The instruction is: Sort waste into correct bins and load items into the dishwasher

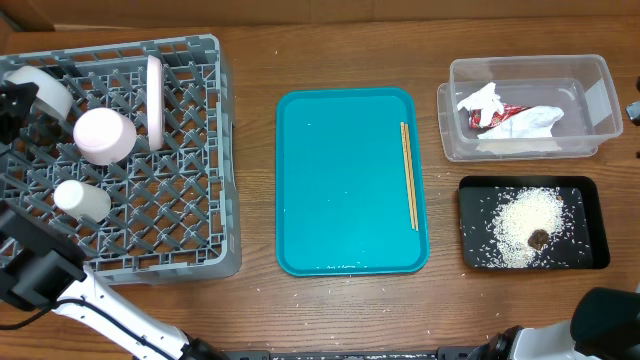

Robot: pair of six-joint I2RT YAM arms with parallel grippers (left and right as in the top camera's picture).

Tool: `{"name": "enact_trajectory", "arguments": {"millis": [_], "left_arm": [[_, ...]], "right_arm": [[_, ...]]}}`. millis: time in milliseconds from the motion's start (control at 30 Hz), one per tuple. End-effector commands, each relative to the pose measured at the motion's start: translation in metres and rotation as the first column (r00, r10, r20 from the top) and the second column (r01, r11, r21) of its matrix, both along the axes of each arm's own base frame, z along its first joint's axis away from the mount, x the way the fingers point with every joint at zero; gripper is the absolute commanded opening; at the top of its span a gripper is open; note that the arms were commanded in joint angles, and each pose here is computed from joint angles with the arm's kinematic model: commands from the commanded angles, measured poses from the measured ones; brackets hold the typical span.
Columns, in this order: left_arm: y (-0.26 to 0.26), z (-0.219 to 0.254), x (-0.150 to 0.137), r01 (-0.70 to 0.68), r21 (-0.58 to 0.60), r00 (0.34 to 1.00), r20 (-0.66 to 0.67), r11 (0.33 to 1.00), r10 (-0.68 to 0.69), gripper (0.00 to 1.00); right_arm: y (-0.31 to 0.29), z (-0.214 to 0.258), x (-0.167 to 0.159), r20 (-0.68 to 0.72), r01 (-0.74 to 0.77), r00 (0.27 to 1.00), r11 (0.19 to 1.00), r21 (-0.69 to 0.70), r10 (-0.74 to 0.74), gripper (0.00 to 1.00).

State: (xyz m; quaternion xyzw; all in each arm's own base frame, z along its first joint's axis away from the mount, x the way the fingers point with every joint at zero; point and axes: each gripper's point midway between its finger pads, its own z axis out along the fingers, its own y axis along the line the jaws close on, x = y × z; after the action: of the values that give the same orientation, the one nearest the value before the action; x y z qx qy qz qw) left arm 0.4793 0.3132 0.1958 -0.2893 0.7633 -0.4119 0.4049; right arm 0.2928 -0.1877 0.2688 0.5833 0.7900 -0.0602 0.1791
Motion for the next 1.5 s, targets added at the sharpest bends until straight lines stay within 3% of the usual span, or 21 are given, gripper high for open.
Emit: {"name": "enact_trajectory", "arguments": {"millis": [0, 300, 467, 667, 867, 933, 1067, 1333, 1467], "left_arm": [[0.005, -0.007, -0.005, -0.008, -0.025, 1.000, -0.009, 1.000, 0.008, 0.04], [0.026, -0.034, -0.023, -0.122, -0.010, 0.979, -0.164, 0.992, 0.119, 0.07], [0.037, -0.046, -0.040, -0.155, 0.018, 0.962, -0.226, 0.988, 0.155, 0.23], [0.041, -0.050, -0.056, -0.184, -0.031, 0.947, -0.272, 0.982, 0.169, 0.25], [0.043, -0.047, -0.078, -0.224, -0.080, 0.927, -0.324, 0.971, 0.188, 0.35], [0.044, -0.042, -0.084, -0.236, -0.084, 0.924, -0.330, 0.968, 0.196, 0.29], [0.045, -0.022, -0.090, -0.238, -0.056, 0.929, -0.304, 0.970, 0.210, 0.05], [0.023, -0.001, -0.050, -0.133, 0.127, 0.966, -0.208, 0.983, 0.157, 0.04], [0.024, -0.022, -0.030, -0.120, 0.353, 0.926, -0.296, 0.928, 0.232, 0.04]], "right_arm": [[-0.003, 0.007, 0.001, 0.015, 0.003, 1.000, 1.000, -0.021, -0.002, 1.00], [-0.003, 0.007, 0.001, 0.015, 0.002, 1.000, 1.000, -0.021, -0.002, 1.00], [-0.003, 0.007, 0.001, 0.015, 0.003, 1.000, 1.000, -0.021, -0.002, 1.00], [-0.003, 0.007, 0.001, 0.015, 0.003, 1.000, 1.000, -0.021, -0.002, 1.00], [-0.003, 0.007, 0.001, 0.015, 0.003, 1.000, 1.000, -0.021, -0.002, 1.00], [-0.003, 0.007, 0.001, 0.015, 0.003, 1.000, 1.000, -0.021, -0.002, 1.00], [-0.003, 0.007, 0.001, 0.015, 0.003, 1.000, 1.000, -0.021, -0.002, 1.00], [-0.003, 0.007, 0.001, 0.015, 0.003, 1.000, 1.000, -0.021, -0.002, 1.00], [-0.003, 0.007, 0.001, 0.015, 0.003, 1.000, 1.000, -0.021, -0.002, 1.00]]}}
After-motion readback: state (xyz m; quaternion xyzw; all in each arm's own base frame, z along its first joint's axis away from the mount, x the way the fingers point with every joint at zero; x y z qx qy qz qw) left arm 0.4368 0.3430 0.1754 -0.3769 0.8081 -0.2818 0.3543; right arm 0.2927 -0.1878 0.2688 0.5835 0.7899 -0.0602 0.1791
